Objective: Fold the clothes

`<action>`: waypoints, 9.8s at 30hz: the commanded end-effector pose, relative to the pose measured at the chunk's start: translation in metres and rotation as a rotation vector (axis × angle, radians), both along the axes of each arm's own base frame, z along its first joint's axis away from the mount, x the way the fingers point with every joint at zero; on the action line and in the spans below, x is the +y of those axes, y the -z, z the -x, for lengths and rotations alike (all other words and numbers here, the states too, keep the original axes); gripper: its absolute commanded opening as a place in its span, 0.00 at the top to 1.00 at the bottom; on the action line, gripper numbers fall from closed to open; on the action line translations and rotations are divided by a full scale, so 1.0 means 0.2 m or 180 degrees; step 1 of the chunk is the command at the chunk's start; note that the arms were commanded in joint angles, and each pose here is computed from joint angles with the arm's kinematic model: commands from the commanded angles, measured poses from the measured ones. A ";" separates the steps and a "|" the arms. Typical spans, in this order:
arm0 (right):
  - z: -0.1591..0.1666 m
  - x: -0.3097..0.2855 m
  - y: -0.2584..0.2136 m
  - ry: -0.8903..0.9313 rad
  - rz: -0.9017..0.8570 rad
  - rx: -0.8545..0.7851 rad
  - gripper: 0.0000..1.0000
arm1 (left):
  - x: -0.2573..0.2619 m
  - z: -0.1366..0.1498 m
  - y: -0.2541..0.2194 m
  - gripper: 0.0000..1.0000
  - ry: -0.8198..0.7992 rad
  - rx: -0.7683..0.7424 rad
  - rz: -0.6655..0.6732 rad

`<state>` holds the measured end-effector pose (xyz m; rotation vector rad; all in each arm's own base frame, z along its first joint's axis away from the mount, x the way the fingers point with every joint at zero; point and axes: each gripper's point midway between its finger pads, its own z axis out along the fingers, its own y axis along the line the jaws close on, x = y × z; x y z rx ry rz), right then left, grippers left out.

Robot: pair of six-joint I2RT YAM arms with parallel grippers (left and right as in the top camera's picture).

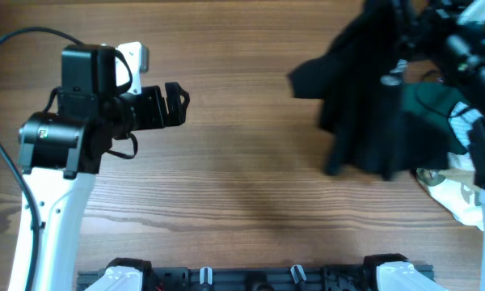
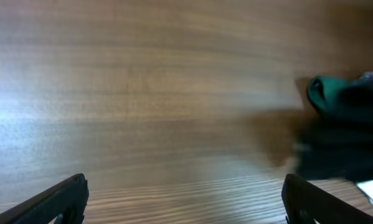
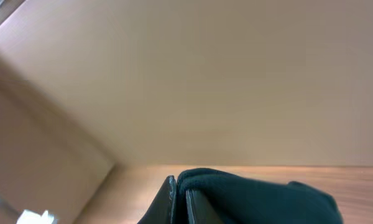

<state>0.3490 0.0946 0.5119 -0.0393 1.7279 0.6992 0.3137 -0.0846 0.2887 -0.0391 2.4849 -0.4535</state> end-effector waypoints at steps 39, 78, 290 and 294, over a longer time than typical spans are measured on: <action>-0.04 0.14 -0.18 -0.0370 0.0461 -0.0306 0.96 | 0.10 0.05 -0.17 0.00 -0.0036 -0.0293 -0.0360; -0.07 0.09 1.89 -0.0033 0.1439 0.3985 0.21 | 0.06 -0.19 0.24 0.00 -0.0119 0.0557 -0.0390; 0.46 -0.27 0.33 0.0838 0.1207 0.0673 0.96 | 0.38 0.60 -1.24 0.96 -0.0878 -0.2405 -0.0383; 0.51 -0.15 0.38 0.0271 0.1322 0.0691 0.96 | 0.40 0.57 -1.26 0.96 -0.0923 -0.2441 -0.0459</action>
